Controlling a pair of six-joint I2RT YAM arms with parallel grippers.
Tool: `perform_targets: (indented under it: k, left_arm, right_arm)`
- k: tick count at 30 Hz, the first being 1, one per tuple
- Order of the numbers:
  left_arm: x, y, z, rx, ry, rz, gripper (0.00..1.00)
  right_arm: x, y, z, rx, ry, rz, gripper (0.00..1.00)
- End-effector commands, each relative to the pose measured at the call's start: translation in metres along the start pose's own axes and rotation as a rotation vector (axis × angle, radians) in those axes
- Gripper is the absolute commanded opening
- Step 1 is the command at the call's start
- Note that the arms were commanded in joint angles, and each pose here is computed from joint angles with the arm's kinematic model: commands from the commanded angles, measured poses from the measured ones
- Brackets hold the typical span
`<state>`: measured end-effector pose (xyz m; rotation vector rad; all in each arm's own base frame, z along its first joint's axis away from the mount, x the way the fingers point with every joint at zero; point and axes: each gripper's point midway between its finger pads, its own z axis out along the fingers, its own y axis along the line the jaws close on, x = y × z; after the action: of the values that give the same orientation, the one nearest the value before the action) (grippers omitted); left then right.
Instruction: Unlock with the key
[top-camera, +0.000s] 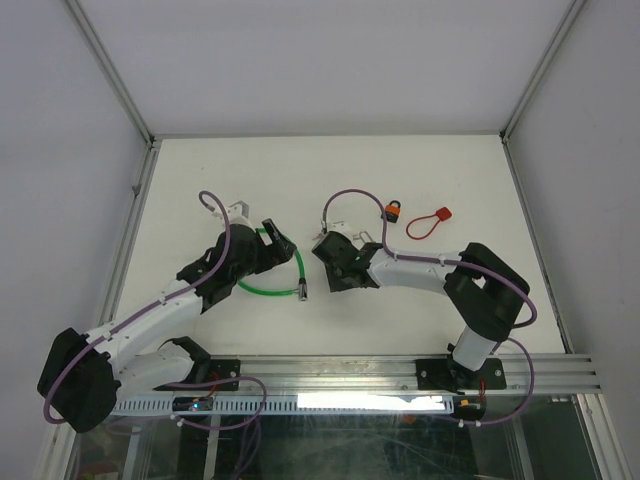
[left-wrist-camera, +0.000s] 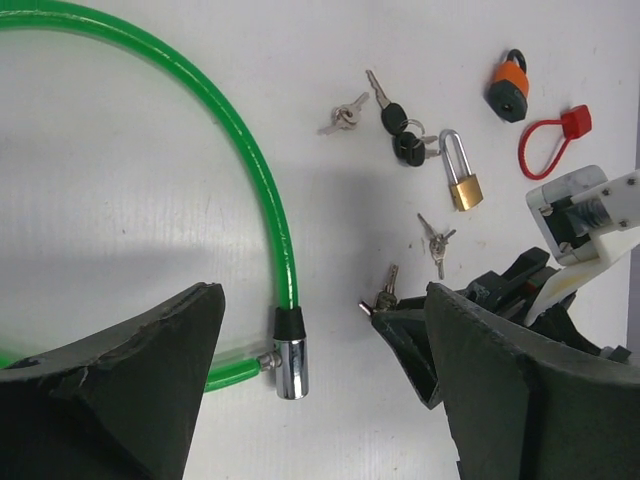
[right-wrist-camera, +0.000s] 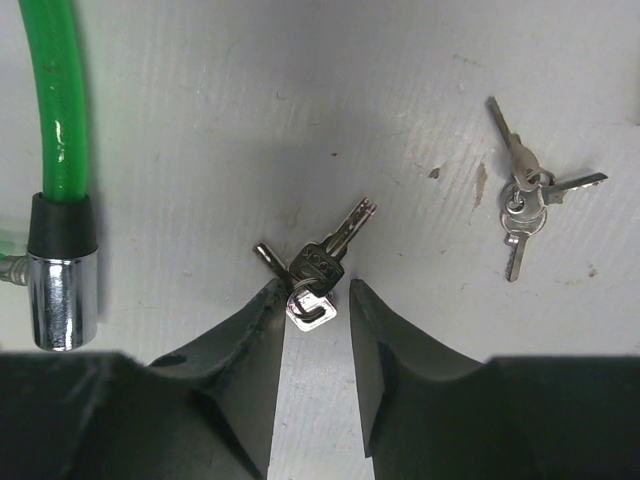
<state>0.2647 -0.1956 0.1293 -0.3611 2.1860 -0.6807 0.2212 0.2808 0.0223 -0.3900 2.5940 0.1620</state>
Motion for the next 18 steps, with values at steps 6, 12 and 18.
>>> perform_targets:
  k: [6, 12, 18]
  left_arm:
    - [-0.004, -0.03, 0.003, 0.145, 0.004, -0.005, 0.84]
    - [-0.002, -0.031, 0.003, 0.159, 0.013, -0.019, 0.84]
    - [-0.001, -0.029, 0.004, 0.152, 0.013, -0.021, 0.83]
  right_arm:
    - [-0.015, 0.0, -0.006, 0.021, -0.053, 0.003, 0.32]
    - [-0.016, 0.005, -0.004, 0.012, -0.05, 0.037, 0.5]
    - [-0.014, 0.001, 0.004, 0.058, -0.041, 0.084, 0.5]
